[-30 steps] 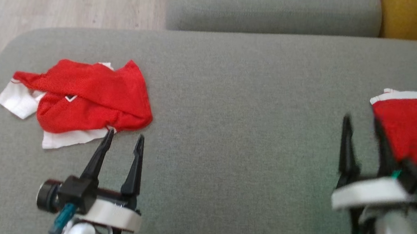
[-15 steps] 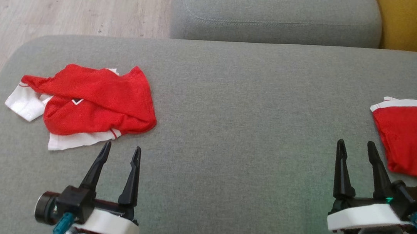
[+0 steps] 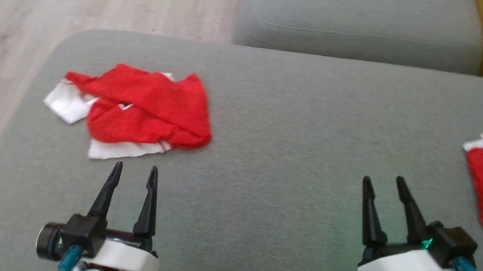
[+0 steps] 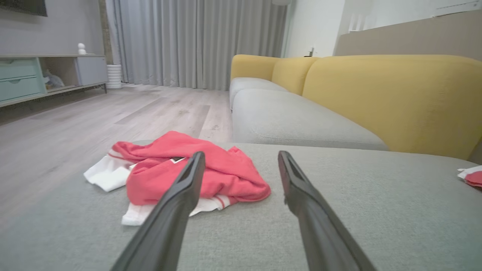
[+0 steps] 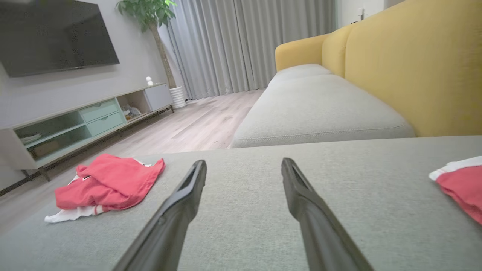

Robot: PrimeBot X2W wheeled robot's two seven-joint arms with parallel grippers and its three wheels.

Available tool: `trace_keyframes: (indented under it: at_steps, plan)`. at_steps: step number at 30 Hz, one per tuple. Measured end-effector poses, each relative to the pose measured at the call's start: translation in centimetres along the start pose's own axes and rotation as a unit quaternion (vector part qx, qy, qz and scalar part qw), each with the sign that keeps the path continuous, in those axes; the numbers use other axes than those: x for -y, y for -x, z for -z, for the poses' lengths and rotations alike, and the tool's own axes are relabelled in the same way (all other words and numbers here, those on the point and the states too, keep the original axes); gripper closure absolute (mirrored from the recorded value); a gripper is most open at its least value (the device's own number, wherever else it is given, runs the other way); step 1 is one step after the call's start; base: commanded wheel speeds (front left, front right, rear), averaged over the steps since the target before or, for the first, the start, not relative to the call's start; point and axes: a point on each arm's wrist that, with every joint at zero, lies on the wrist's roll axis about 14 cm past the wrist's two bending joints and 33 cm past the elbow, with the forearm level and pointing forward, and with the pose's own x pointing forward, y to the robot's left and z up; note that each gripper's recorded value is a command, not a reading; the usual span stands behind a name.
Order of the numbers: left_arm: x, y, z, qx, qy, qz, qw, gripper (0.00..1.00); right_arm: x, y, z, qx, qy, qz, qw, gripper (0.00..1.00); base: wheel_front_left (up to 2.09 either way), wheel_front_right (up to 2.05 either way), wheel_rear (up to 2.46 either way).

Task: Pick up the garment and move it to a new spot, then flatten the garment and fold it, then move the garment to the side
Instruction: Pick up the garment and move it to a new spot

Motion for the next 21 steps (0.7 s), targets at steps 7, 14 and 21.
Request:
trace_keyframes:
  at_steps: [7,14,21]
  plan:
    - [-3.1,2.2,-0.7,0.011,-0.001,-0.052,0.999,0.0,-4.3,-1.3,0.9,-0.015,-0.005,-0.068,0.998,0.0,0.0,0.0,0.0]
    - [-5.8,5.2,-0.5,0.011,0.002,-0.104,0.995,0.0,-8.6,-2.2,1.6,-0.028,-0.011,-0.133,0.991,0.0,0.0,0.0,0.0]
    - [-7.5,7.7,-0.1,0.008,0.002,-0.143,0.99,0.0,-11.9,-2.7,2.2,-0.037,-0.015,-0.181,0.983,0.0,0.0,0.0,0.0]
